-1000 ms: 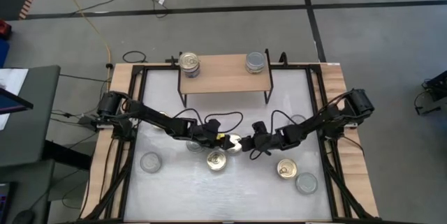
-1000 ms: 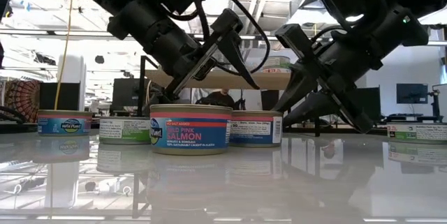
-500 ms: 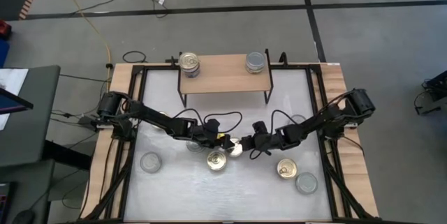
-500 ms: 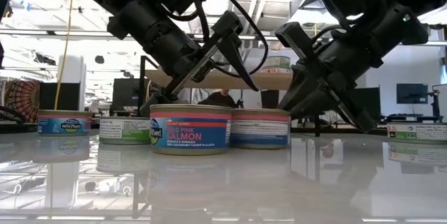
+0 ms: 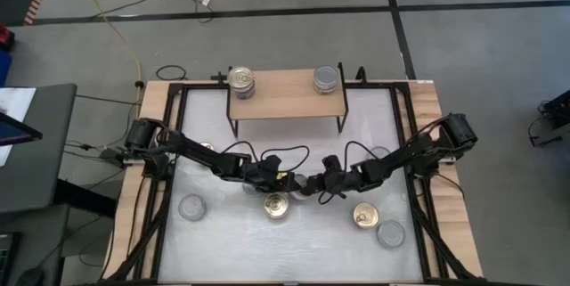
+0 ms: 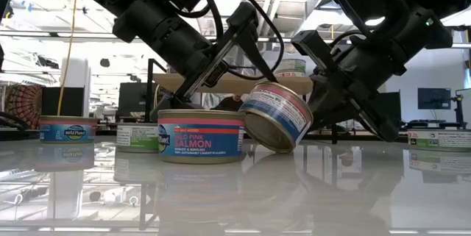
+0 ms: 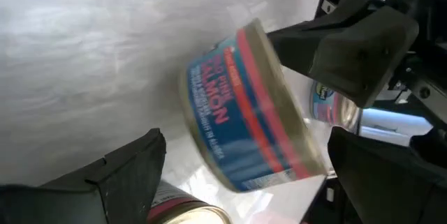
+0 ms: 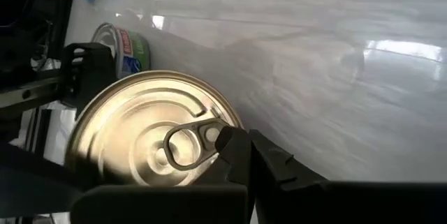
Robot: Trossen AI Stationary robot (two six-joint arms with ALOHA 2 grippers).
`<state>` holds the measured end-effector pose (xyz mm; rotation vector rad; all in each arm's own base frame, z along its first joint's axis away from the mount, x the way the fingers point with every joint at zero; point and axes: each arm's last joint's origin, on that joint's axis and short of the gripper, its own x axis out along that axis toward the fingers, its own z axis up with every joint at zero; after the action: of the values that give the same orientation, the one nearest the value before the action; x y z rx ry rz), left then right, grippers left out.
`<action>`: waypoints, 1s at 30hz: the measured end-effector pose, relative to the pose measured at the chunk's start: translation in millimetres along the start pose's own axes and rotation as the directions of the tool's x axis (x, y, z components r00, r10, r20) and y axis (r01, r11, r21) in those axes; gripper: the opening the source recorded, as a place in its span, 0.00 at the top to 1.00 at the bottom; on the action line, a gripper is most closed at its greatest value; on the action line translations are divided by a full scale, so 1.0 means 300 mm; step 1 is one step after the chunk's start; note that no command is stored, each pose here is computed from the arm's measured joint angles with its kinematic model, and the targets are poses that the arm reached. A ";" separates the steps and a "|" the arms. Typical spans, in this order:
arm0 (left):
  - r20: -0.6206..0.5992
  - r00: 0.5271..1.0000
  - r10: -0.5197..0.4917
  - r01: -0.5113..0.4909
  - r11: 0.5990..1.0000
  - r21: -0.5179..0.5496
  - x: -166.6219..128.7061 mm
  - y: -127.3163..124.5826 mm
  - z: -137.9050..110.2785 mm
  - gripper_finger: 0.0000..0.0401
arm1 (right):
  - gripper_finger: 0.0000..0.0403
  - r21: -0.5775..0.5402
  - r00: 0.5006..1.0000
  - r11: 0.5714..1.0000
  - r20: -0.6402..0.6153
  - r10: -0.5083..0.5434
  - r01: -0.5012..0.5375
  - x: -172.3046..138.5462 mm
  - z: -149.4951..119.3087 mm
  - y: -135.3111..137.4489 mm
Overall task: Stack canned seafood by type on shelf
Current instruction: Put the blue pink tuna can on the shelf aligned with the stacked blue pink tuna cans
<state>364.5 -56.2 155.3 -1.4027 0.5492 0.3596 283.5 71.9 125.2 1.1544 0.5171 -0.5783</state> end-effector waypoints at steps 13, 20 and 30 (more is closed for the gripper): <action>-0.054 0.997 -0.054 0.049 0.994 -0.093 0.066 0.009 -0.016 0.05 | 0.94 -0.059 1.000 0.998 0.024 0.001 0.000 -0.009 -0.020 0.021; -0.093 0.992 -0.085 0.078 0.994 -0.079 0.086 -0.020 -0.022 0.05 | 0.94 -0.049 0.999 0.999 0.036 -0.001 0.003 -0.025 -0.056 0.024; -0.067 0.997 -0.034 0.031 0.998 -0.055 0.087 -0.006 -0.013 0.14 | 0.94 -0.068 0.998 0.998 0.066 0.018 -0.013 -0.041 -0.070 0.033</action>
<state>386.5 -62.5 141.9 -1.4788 0.5751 0.3034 279.0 96.4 133.4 1.0705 0.4666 -0.5800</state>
